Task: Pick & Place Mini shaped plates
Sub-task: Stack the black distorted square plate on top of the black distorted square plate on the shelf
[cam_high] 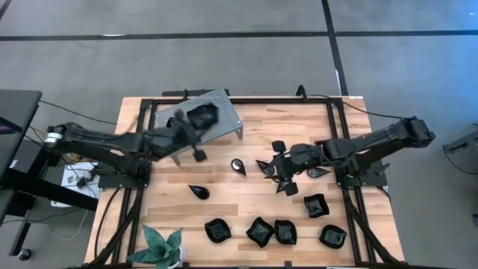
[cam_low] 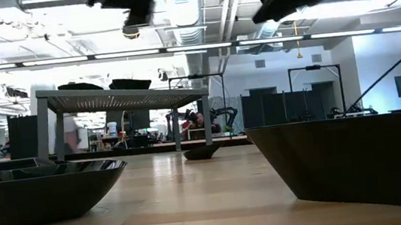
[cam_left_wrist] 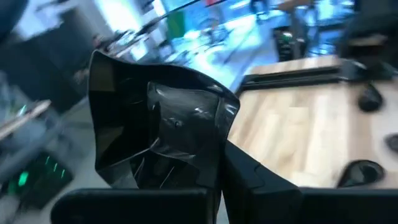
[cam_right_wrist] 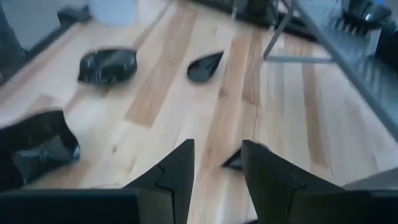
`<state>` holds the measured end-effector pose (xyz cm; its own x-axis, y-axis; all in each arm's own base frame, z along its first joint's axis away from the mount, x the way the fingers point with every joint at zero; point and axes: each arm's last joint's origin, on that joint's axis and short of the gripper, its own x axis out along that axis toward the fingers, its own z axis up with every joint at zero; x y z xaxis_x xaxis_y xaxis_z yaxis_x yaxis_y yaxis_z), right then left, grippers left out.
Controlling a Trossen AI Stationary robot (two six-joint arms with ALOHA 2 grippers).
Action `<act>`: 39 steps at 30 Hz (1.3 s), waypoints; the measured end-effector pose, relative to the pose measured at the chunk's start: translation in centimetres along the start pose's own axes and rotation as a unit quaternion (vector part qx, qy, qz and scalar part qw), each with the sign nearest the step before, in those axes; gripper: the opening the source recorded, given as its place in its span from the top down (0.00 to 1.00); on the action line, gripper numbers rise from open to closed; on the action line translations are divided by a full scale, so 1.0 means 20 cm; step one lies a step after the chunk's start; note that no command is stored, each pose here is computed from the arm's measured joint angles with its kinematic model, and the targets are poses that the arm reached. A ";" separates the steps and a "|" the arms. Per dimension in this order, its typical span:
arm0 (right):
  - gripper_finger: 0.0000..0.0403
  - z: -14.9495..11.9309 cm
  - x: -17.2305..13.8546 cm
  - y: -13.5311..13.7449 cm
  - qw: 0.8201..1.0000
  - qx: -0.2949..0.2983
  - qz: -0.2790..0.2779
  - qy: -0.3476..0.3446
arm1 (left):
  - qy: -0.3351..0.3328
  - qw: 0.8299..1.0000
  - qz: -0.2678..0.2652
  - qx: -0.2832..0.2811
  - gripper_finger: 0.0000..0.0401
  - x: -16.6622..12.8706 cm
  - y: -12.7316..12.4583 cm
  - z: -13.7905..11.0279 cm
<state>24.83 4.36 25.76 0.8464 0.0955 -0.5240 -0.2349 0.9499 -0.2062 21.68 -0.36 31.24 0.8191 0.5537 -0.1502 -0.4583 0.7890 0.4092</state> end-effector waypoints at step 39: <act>0.68 0.04 -0.08 -0.04 0.999 -0.005 -0.019 -0.044 | 0.372 0.925 0.015 -0.083 0.98 0.33 0.27 -0.13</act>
<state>24.02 3.59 27.47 0.8931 0.0850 -0.4418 -0.2058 0.9504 -0.2330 23.76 8.24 29.99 0.3697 0.5583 -0.7427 -0.5745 0.7656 0.2896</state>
